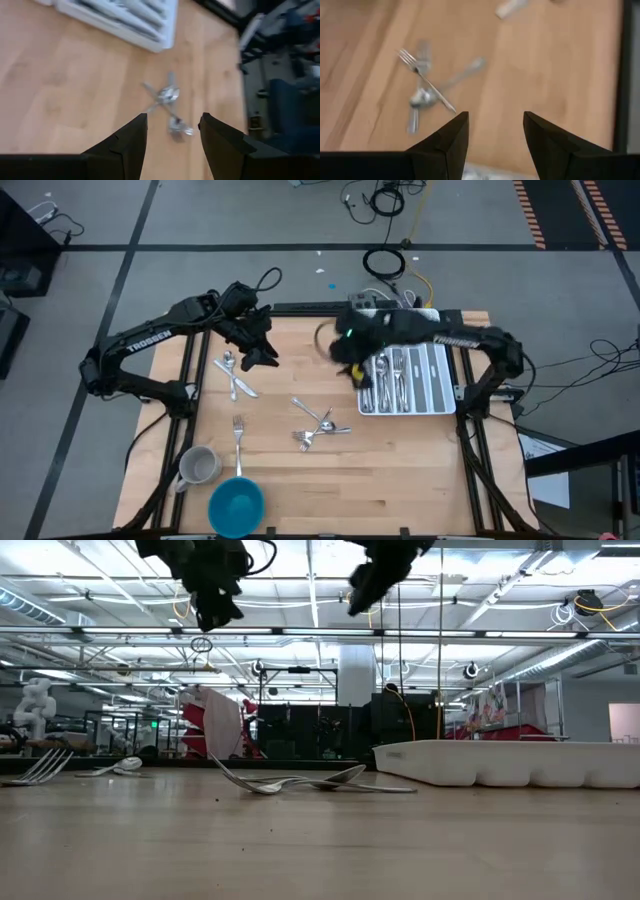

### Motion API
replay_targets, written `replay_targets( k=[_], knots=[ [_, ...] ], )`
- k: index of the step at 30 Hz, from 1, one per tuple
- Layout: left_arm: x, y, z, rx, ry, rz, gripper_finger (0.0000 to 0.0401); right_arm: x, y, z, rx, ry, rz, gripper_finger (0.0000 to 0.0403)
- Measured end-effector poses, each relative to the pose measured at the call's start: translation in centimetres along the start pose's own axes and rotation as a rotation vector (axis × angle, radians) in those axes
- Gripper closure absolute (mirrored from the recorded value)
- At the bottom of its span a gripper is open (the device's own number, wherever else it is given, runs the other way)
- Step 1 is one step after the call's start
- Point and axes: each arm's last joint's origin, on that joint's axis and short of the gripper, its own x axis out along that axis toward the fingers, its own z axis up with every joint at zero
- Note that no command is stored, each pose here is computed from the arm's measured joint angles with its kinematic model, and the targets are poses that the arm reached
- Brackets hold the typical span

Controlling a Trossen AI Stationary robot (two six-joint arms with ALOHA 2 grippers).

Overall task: Sort silverware
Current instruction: Put the fork into the silverware tray

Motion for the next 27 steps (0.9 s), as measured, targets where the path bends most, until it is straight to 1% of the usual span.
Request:
replay_targets(
  k=[2, 4, 7, 11, 15, 18, 22, 27],
  knots=[
    [-0.4, -0.5, -0.1, 0.009, -0.012, -0.041, 0.0216, 1.7, 1.6, 1.0, -0.100, -0.040, 0.021, 0.0222],
    [-1.0, -1.0, -0.3, 0.019, -0.025, -0.051, 0.0216, 3.1, 3.0, 1.9, -0.197, -0.068, 0.037, 0.0222],
    [-2.2, -1.8, -0.8, 0.033, -0.046, -0.050, 0.0216, 5.7, 4.1, 2.8, -0.289, -0.083, 0.050, 0.0222],
    [-3.7, -3.1, -1.5, 0.058, -0.075, -0.042, 0.0216, 9.6, 4.5, 2.9, -0.317, -0.054, 0.074, 0.0222],
    [-5.0, -4.1, -2.4, 0.075, -0.098, -0.027, 0.0216, 12.3, 5.1, 2.6, -0.383, -0.013, 0.111, 0.0222],
    [-5.7, -4.6, -2.9, 0.081, -0.106, -0.026, 0.0216, 14.3, 6.1, 2.3, -0.429, 0.013, 0.164, 0.0222],
    [-6.3, -5.1, -3.4, 0.085, -0.110, -0.017, 0.0216, 16.1, 7.5, 2.3, -0.482, 0.029, 0.196, 0.0222],
    [-6.6, -5.3, -3.8, 0.082, -0.108, 0.011, 0.0216, 17.7, 8.7, 2.6, -0.531, 0.003, 0.198, 0.0222]
  ],
)
